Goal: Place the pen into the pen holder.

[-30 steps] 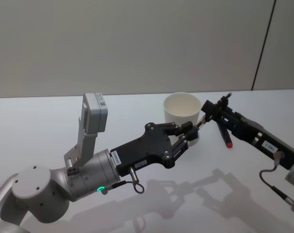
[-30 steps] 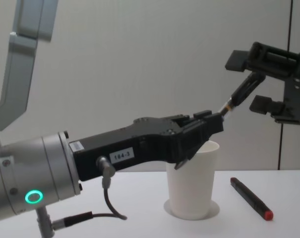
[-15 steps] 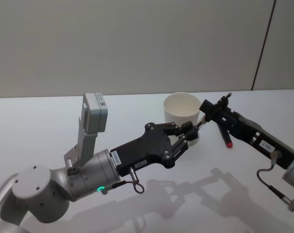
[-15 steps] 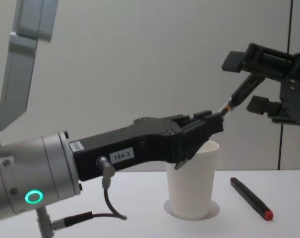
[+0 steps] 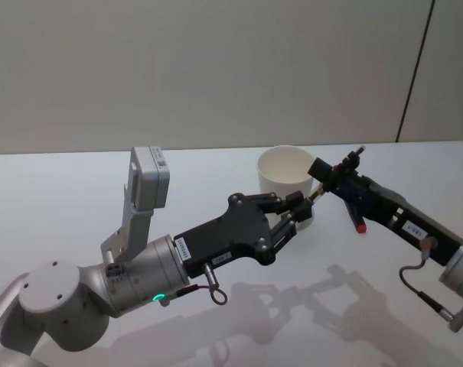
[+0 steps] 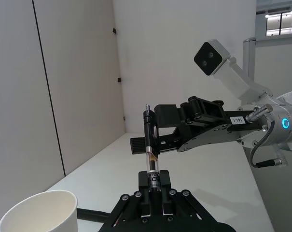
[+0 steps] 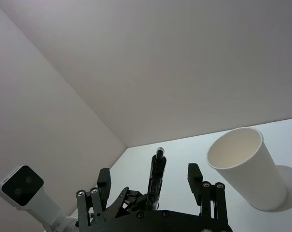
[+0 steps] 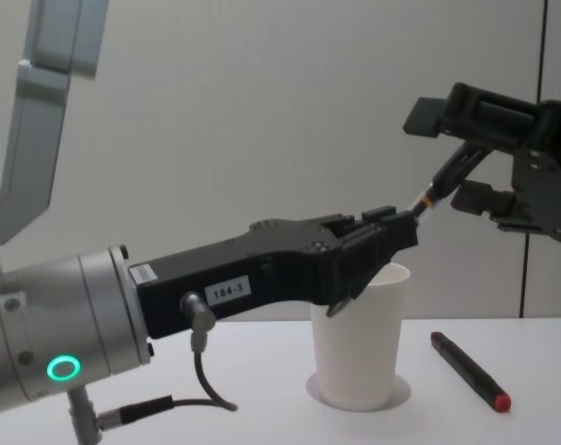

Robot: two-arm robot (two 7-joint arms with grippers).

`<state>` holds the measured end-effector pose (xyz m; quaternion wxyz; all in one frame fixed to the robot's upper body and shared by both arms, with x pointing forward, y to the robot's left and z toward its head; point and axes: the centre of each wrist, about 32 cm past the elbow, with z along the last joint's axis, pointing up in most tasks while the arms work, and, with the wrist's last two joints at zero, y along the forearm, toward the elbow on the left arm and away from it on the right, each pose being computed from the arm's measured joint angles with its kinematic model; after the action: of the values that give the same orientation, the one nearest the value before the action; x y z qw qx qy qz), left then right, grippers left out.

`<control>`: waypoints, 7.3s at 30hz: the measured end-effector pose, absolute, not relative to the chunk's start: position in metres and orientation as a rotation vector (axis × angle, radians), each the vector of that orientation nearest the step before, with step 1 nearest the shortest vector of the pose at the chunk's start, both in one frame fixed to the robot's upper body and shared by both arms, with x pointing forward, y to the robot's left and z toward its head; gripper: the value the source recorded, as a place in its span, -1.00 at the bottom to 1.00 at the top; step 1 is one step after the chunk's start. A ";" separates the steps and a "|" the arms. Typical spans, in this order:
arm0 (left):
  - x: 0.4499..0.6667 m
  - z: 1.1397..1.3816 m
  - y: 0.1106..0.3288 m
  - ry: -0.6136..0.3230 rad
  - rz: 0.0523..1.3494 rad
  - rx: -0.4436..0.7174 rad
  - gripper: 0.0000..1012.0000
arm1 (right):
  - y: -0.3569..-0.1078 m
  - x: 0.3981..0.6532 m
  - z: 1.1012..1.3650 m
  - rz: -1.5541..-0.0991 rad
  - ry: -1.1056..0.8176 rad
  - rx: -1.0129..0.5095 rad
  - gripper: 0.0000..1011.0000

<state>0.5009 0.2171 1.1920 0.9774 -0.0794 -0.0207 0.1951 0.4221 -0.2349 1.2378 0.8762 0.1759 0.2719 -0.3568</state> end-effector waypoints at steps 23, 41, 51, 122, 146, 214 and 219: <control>0.501 1.192 0.217 -0.042 0.393 -0.160 -0.73 | -0.234 0.423 1.238 -0.741 0.567 0.363 -0.23; 0.501 1.192 0.217 -0.042 0.393 -0.160 -0.73 | -0.234 0.423 1.238 -0.740 0.566 0.363 -0.74; 0.501 1.192 0.217 -0.042 0.393 -0.160 -0.58 | -0.234 0.423 1.238 -0.739 0.566 0.363 -0.74; 0.501 1.192 0.217 -0.042 0.393 -0.160 0.98 | -0.275 0.430 1.237 -0.899 0.414 0.395 -0.74; 0.501 1.192 0.217 -0.042 0.393 -0.160 0.98 | -0.259 0.459 1.252 -0.855 0.139 0.412 -0.74; 0.501 1.192 0.217 -0.042 0.393 -0.160 0.98 | -0.176 0.522 1.221 -0.968 -0.209 0.010 -0.74; 0.501 1.192 0.217 -0.042 0.393 -0.160 0.98 | -0.174 0.523 1.220 -0.964 -0.199 0.002 -0.59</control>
<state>0.5009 0.2171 1.1920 0.9774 -0.0794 -0.0207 0.1951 0.5233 -0.1736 1.2205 0.8813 0.0010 -0.0954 -0.4629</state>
